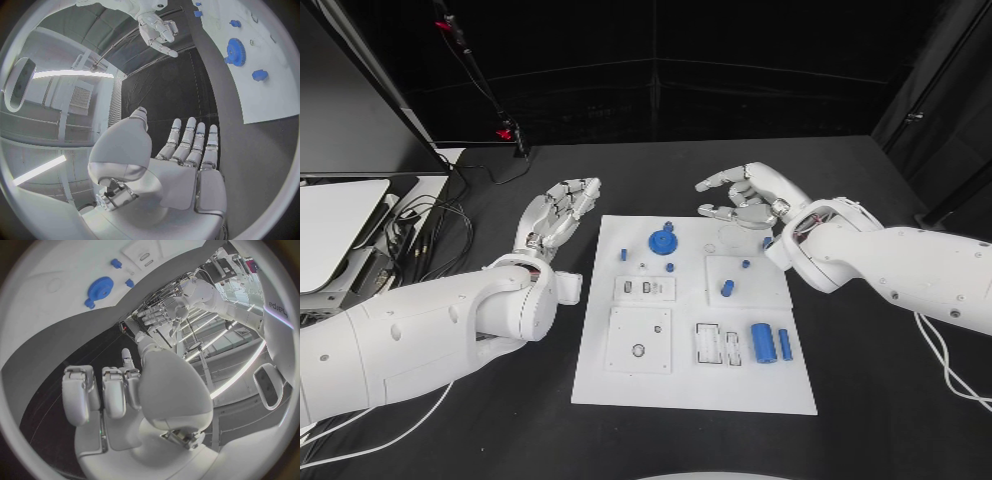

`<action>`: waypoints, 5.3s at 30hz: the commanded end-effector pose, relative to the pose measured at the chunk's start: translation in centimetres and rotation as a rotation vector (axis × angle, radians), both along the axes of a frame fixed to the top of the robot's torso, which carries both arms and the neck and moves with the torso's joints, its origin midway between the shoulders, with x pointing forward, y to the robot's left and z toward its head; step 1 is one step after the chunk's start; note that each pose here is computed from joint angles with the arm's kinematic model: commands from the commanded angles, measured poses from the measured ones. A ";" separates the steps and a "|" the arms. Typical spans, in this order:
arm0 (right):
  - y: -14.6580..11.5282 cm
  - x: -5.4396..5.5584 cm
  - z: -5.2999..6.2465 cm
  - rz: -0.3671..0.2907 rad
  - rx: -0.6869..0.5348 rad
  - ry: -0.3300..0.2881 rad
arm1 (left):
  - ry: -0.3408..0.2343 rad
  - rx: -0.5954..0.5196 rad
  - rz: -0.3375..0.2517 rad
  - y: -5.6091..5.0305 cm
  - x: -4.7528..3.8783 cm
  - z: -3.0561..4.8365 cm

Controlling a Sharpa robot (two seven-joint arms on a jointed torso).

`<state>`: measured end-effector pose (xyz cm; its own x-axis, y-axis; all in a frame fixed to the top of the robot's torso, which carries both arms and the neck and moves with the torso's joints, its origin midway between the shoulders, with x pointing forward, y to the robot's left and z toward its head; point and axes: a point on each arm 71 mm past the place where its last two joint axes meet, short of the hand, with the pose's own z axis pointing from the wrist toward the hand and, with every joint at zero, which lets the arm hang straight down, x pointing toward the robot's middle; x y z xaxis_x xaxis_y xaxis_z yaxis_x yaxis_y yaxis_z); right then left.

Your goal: Assemble the parts on the task board

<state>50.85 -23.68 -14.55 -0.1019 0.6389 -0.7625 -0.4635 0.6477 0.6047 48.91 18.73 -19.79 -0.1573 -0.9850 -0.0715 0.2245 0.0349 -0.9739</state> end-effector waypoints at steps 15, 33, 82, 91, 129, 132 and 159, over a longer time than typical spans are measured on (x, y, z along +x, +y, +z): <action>-9.2 -1.6 -0.7 -0.156 -0.151 0.015 | -0.270 -0.041 -0.027 0.0 -0.42 1.68; -11.1 -1.6 -5.5 -0.244 -0.266 0.158 | -0.264 -0.038 -0.024 0.2 -0.42 1.47; -10.6 -1.1 -6.2 -0.284 -0.349 0.185 | -0.263 -0.035 -0.018 0.5 -0.49 1.51; -10.6 -1.1 -6.3 -0.288 -0.352 0.196 | -0.263 -0.036 -0.020 0.4 -0.48 1.50; -10.0 -1.0 -6.0 -0.287 -0.332 0.152 | -0.258 -0.034 -0.018 0.5 -0.44 1.45; -9.8 -0.9 -6.0 -0.284 -0.331 0.150 | -0.258 -0.034 -0.017 0.5 -0.44 1.45; -9.5 -0.8 -6.1 -0.268 -0.333 0.152 | -0.253 -0.031 -0.014 0.6 -0.39 1.41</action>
<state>49.99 -33.36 -20.74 -0.0966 0.3832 -0.9186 -0.1587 0.9052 0.3943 49.13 19.47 -20.22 -0.1438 -0.9865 -0.0781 0.2188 0.0453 -0.9747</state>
